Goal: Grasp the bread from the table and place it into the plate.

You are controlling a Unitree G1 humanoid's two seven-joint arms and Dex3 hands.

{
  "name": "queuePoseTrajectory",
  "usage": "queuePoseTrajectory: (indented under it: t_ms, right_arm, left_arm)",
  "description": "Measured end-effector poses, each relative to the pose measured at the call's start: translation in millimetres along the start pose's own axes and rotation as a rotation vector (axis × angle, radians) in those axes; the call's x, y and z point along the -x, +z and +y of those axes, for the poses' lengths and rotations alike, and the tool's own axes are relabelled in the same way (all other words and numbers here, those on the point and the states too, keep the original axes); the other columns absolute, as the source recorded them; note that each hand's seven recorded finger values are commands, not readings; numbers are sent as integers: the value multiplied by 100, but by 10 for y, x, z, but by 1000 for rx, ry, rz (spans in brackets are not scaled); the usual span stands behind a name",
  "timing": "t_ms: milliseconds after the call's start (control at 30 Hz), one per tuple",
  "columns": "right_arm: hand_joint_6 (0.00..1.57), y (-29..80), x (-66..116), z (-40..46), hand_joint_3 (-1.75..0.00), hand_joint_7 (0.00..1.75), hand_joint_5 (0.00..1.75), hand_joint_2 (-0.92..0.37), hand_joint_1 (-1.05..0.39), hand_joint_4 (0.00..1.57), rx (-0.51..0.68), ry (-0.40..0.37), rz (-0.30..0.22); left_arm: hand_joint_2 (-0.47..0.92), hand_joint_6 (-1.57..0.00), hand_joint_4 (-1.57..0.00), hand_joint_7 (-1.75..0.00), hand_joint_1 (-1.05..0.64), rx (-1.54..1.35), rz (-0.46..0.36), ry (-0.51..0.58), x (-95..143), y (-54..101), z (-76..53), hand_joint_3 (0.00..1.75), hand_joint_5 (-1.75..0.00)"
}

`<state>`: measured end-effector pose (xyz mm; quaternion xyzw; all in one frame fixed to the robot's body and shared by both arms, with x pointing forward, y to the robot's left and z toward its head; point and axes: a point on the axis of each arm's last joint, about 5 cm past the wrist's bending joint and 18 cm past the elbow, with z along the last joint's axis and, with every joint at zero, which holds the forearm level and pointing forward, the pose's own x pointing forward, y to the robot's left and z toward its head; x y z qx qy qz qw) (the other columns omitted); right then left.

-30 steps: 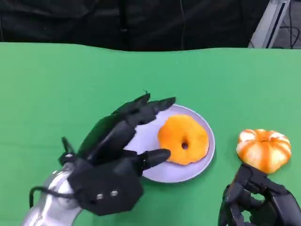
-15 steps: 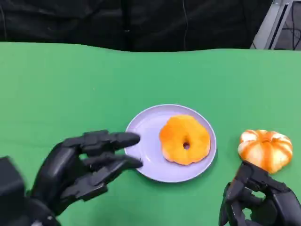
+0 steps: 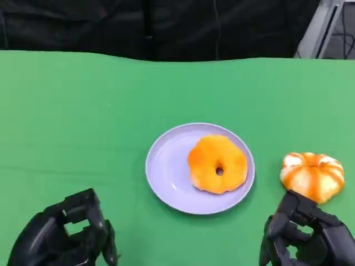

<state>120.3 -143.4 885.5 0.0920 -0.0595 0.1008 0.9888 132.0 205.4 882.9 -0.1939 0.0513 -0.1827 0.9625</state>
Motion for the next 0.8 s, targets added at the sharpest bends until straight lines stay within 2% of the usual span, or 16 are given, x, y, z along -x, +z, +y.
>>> queuePoseTrajectory:
  t_ms: [300,800]
  right_arm:
    - [68,-5,3,0,-121,169,175,-57,-13,84,0,-1,-2]
    - [70,-2,11,1,-122,168,175,-56,-12,84,-1,-9,3]
  left_arm:
    - [58,-74,-86,-169,-7,1,-17,23,-12,29,27,118,-175]
    - [60,-74,-87,-169,-5,14,-13,29,-18,11,15,115,-175]
